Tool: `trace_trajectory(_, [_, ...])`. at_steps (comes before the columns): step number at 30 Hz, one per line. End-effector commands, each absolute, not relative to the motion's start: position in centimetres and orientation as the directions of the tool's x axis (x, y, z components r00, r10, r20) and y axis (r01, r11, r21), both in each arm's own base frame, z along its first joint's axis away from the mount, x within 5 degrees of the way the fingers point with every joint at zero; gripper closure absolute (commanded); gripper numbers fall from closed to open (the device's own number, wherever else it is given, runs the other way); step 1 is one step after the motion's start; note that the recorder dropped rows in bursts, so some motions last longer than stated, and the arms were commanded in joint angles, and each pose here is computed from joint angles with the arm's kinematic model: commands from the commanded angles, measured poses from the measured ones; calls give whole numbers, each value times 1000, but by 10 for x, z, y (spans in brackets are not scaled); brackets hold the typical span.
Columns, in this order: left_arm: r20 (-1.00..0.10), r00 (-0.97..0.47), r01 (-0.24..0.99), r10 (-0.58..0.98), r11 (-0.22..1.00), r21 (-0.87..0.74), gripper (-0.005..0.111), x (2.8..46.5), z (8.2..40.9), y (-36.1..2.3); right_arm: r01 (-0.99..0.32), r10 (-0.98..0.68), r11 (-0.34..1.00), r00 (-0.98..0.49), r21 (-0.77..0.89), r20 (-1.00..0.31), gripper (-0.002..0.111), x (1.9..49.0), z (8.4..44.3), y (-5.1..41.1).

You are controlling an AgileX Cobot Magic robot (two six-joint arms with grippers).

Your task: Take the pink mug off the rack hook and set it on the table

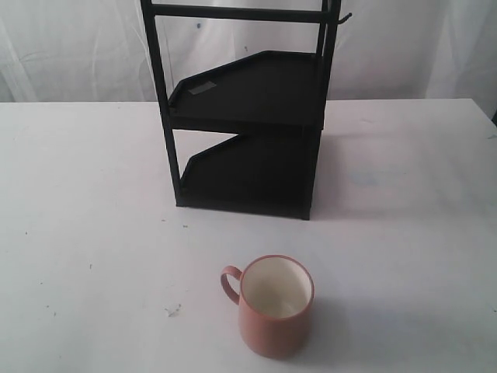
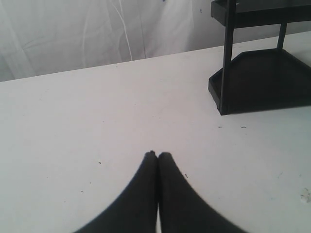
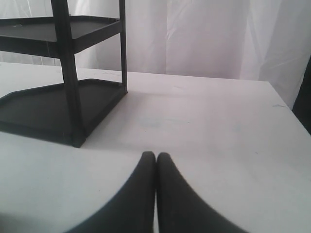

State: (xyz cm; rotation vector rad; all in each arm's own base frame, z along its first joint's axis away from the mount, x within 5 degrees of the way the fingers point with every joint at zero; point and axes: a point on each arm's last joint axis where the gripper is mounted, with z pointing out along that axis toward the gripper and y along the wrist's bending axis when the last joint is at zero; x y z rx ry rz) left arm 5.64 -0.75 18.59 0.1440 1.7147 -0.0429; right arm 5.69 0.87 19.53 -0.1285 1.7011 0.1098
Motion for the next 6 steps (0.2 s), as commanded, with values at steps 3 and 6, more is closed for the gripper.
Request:
trace_trajectory(3, [-987,-144,118,66,992,49,107,56,185,-7,-144,-15,990,-127,3,-992,108,57,194,8])
trace_trajectory(6, [-987,-144,118,66,992,49,107,56,185,-7,-144,-15,990,-127,3,-992,108,57,194,8])
